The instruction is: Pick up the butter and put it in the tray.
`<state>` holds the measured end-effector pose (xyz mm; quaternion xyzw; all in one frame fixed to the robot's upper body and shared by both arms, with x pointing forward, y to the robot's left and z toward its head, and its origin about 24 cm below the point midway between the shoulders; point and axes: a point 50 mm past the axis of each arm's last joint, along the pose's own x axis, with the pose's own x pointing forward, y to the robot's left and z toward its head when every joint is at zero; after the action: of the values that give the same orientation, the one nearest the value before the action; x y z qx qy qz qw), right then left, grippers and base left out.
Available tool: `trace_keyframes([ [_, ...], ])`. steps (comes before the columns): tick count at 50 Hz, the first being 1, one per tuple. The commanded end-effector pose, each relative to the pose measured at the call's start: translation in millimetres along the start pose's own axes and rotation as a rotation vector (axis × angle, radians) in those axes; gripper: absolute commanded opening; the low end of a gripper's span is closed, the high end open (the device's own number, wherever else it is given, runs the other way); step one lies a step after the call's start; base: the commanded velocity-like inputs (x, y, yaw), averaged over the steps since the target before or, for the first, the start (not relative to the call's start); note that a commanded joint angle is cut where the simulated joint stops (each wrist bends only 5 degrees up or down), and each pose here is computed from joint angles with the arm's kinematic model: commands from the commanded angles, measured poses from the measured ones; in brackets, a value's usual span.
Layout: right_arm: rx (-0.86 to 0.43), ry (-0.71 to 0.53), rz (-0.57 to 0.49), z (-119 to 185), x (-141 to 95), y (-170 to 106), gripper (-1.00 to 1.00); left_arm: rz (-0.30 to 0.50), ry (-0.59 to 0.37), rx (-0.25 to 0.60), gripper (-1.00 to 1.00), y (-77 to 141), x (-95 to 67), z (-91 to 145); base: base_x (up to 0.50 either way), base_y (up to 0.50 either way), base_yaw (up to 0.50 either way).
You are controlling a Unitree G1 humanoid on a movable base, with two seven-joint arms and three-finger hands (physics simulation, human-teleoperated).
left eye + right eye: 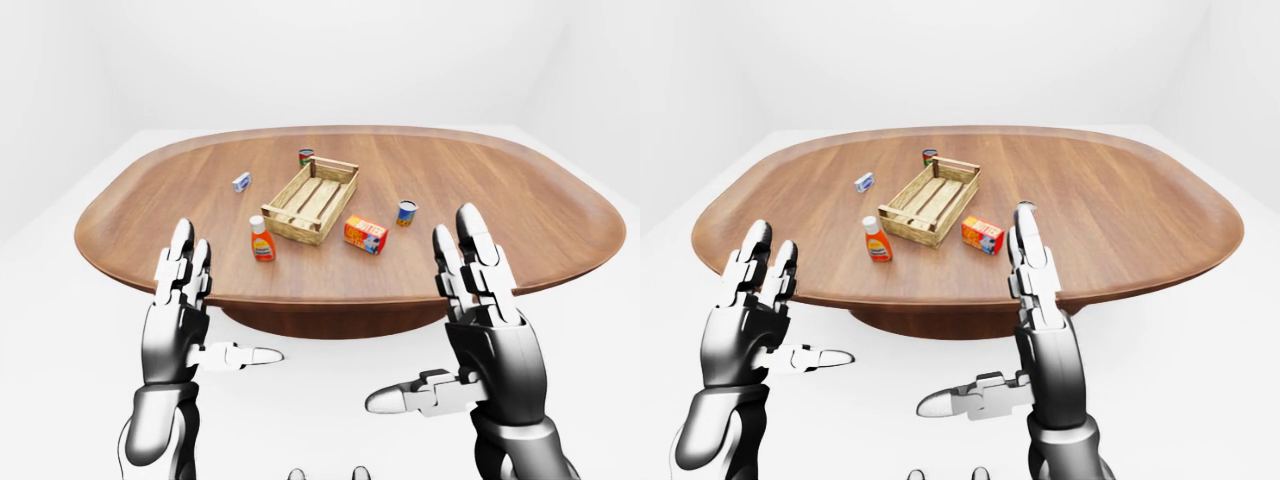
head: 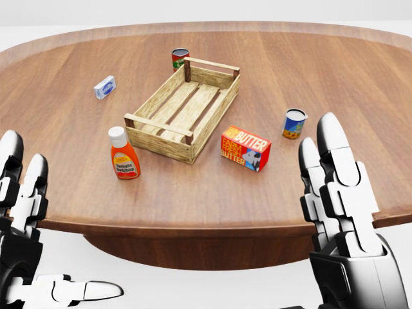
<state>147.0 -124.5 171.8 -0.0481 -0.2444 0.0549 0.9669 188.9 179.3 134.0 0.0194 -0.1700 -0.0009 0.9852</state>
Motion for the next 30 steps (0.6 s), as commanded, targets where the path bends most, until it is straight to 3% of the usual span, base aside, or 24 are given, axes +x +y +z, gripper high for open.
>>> trace_keyframes([
  [1,-0.005,0.048,-0.049,-10.8,-0.8,-1.0,1.0,0.044,0.007,-0.018,1.0,2.1,5.4,-5.0,0.0,0.5,0.0],
  [6,-0.006,0.055,-0.054,-12.6,-0.5,-1.7,1.0,0.046,0.004,-0.018,1.0,2.3,5.2,-4.4,0.0,0.48,0.0],
  [11,0.029,0.055,-0.102,-14.1,1.1,-6.9,1.0,0.046,0.004,-0.018,1.0,2.1,5.0,-4.3,0.0,0.0,0.0],
  [16,0.043,0.056,-0.051,-12.2,-0.7,-1.7,1.0,0.045,0.011,-0.02,1.0,2.0,6.2,-6.4,0.0,0.0,0.0],
  [30,0.051,0.055,-0.063,-10.1,-2.5,-4.0,1.0,0.045,0.006,-0.019,1.0,2.3,5.5,-5.0,0.47,0.0,0.0],
])
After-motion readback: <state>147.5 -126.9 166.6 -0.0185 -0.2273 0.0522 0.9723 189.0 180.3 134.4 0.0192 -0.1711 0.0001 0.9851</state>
